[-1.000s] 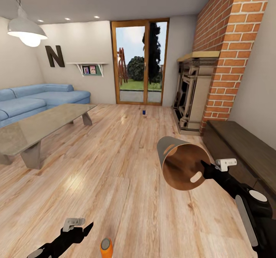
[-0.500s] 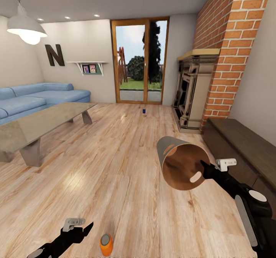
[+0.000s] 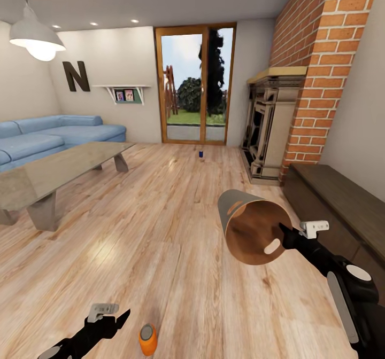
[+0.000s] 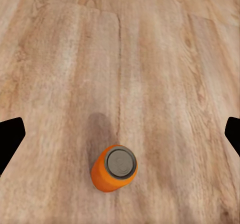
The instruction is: Put the three can of soda from the living room inside the tash can in the kitchen.
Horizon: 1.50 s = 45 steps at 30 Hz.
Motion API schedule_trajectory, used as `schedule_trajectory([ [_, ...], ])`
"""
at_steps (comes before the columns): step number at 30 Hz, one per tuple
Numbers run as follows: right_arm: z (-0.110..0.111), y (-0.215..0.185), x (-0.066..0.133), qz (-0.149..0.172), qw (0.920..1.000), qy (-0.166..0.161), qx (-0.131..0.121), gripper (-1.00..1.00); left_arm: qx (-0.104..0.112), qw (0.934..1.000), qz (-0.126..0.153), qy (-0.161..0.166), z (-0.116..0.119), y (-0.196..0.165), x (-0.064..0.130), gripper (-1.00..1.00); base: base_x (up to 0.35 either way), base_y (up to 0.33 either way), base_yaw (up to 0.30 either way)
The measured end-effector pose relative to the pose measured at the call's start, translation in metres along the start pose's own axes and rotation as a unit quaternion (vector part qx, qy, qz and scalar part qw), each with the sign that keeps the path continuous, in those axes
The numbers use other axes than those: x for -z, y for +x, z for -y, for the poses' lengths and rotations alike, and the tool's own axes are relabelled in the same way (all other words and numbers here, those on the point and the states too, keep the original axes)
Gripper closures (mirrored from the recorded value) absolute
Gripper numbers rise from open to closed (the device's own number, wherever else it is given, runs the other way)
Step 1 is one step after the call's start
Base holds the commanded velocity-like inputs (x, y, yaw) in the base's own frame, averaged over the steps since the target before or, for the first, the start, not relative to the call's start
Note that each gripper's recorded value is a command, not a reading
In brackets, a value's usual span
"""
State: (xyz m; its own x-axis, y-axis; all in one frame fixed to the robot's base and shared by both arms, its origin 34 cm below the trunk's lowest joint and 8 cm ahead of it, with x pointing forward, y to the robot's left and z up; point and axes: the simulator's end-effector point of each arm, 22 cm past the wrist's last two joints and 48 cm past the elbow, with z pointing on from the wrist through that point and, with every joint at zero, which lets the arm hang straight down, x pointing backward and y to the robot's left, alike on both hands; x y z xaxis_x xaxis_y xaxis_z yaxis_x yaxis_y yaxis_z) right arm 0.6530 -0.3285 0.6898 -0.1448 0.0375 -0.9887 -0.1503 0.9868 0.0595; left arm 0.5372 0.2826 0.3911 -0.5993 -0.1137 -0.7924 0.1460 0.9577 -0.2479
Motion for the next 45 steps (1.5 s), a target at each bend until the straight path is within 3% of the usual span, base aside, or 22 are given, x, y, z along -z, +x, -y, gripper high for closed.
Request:
schedule_trajectory([
  [19,0.000,0.001,0.000,-0.001,1.0000,0.001,0.000,1.00,0.002,1.0000,0.000,0.000,0.000,0.000,0.000,-1.00,0.089,-0.048,0.000],
  [38,0.002,0.045,0.001,-0.009,1.0000,0.001,0.000,1.00,0.004,1.0000,-0.008,-0.001,-0.009,0.041,-0.014,-1.00,0.000,0.000,0.000],
  [40,0.003,0.048,0.001,-0.014,0.9997,0.004,0.019,1.00,-0.006,1.0000,0.001,0.004,-0.007,0.029,-0.016,-1.00,0.000,0.000,0.000],
  [45,0.005,0.051,0.000,-0.022,0.9989,0.011,0.039,1.00,-0.006,1.0000,0.001,0.004,-0.007,0.028,-0.016,-1.00,0.000,0.000,0.000],
])
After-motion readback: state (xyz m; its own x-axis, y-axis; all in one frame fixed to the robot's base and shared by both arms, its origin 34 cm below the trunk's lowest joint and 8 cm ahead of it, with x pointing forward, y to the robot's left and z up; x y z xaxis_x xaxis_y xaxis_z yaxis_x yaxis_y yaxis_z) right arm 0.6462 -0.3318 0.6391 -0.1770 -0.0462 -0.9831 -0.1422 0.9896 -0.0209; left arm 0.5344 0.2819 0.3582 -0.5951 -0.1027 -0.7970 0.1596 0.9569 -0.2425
